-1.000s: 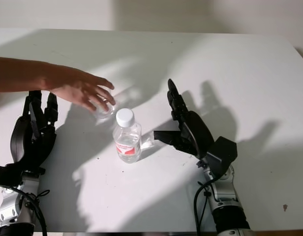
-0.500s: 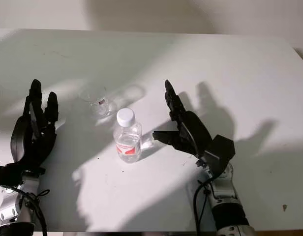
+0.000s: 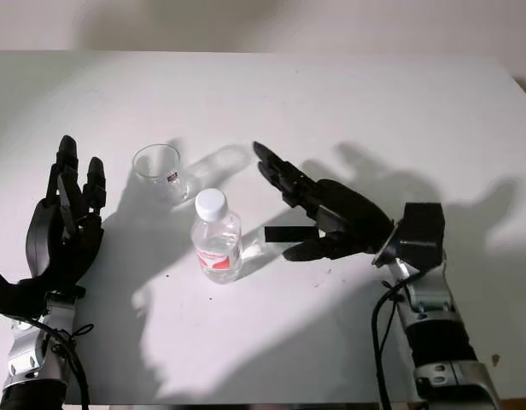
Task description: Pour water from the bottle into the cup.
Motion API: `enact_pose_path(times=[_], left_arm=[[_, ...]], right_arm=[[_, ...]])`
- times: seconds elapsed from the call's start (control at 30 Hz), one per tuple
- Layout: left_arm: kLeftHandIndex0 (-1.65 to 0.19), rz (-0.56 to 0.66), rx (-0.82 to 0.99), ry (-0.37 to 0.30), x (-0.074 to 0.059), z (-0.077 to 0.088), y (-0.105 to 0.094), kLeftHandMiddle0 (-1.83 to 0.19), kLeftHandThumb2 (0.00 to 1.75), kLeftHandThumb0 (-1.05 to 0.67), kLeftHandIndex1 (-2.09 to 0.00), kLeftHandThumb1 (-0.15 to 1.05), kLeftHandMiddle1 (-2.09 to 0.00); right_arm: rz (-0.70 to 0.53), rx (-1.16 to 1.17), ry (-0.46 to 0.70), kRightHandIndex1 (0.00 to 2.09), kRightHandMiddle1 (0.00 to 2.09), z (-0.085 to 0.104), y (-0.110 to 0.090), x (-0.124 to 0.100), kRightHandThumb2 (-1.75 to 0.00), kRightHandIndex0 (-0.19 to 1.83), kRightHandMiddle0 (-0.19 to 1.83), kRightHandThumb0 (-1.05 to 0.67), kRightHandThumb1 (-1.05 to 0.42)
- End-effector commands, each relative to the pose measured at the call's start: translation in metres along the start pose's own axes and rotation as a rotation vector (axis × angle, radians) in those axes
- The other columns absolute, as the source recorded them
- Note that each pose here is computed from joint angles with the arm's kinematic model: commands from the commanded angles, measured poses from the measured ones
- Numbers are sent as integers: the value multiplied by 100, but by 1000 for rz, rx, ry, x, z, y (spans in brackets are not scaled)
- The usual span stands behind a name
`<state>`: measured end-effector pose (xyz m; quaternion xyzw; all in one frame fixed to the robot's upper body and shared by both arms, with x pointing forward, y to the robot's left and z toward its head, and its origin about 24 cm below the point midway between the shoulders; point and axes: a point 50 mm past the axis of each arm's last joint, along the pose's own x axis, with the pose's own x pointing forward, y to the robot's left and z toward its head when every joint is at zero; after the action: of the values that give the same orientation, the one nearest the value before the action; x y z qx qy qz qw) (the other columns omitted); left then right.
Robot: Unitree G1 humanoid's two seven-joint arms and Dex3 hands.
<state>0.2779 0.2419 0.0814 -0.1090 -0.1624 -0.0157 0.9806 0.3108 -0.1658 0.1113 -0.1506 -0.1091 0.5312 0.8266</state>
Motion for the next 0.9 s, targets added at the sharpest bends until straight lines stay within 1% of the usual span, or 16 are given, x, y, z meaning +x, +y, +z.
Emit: enact_pose_path(times=[0.0, 0.1, 0.23, 0.4, 0.67, 0.87], left_arm=[[19, -5, 7, 1, 0, 1, 0, 19, 63, -73, 0, 105, 0], [19, -5, -5, -1, 0, 0, 0, 19, 63, -73, 0, 105, 0], [19, 1, 6, -2, 0, 0, 2, 19, 62, -74, 0, 105, 0], [19, 2, 15, -10, 0, 2, 3, 19, 63, -73, 0, 105, 0], [19, 7, 12, -17, -1, 3, 3, 19, 63, -73, 0, 105, 0], [19, 6, 20, -20, -2, 3, 4, 19, 63, -73, 0, 105, 0]], right_arm=[[41, 0, 6, 0, 0, 2, -1, 5, -5, -19, -19, -98, -96], [71, 34, 11, 0, 2, -3, 1, 14, -5, -19, -18, -99, -96], [117, 108, 29, 0, 4, -13, 4, 28, -4, -19, -15, -95, -92], [162, 204, 42, 5, 6, -25, 9, 43, -5, -13, -10, -95, -91], [211, 260, 56, 8, 9, -31, 18, 62, -4, -5, -4, -90, -86], [233, 269, 67, 8, 10, -32, 24, 70, -4, -1, 0, -94, -84]])
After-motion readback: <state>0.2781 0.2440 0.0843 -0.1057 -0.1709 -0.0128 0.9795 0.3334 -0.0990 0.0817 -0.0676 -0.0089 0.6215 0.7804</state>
